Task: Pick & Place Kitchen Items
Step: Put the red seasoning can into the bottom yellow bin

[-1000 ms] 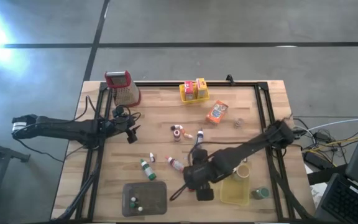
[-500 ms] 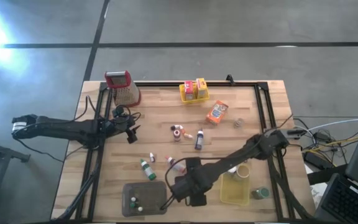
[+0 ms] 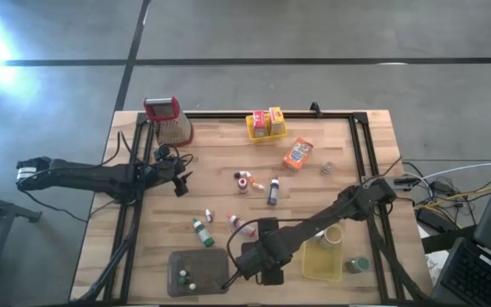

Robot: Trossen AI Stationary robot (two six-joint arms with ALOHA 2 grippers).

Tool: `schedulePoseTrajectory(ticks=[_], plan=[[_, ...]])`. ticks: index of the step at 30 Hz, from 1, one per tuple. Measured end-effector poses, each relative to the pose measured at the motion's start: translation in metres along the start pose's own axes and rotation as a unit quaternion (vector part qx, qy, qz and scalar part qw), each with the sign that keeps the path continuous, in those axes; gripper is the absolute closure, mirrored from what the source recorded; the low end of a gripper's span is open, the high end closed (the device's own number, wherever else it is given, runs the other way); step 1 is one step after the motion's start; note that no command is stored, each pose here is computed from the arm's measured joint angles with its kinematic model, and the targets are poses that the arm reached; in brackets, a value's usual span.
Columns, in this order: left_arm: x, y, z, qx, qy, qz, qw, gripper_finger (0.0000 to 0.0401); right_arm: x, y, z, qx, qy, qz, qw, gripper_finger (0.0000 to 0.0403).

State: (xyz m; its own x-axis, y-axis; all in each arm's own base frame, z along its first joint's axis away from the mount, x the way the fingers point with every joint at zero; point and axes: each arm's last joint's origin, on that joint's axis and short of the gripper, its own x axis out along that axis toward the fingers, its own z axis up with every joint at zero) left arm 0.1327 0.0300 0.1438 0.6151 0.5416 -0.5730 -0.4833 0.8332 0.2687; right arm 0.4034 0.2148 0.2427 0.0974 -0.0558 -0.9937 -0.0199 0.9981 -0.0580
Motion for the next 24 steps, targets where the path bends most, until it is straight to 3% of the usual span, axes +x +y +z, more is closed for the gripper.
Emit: schedulePoseTrajectory(ticks=[17,24], plan=[[0.000,0.000,0.000,0.000,0.000,0.000,1.000,0.0169,0.018,0.004,-0.001,0.000,0.013,0.018,1.000,0.0124],[0.000,0.000,0.000,0.000,0.000,0.000,1.000,0.0169,0.023,0.004,-0.001,0.000,0.013,0.018,1.000,0.0109]])
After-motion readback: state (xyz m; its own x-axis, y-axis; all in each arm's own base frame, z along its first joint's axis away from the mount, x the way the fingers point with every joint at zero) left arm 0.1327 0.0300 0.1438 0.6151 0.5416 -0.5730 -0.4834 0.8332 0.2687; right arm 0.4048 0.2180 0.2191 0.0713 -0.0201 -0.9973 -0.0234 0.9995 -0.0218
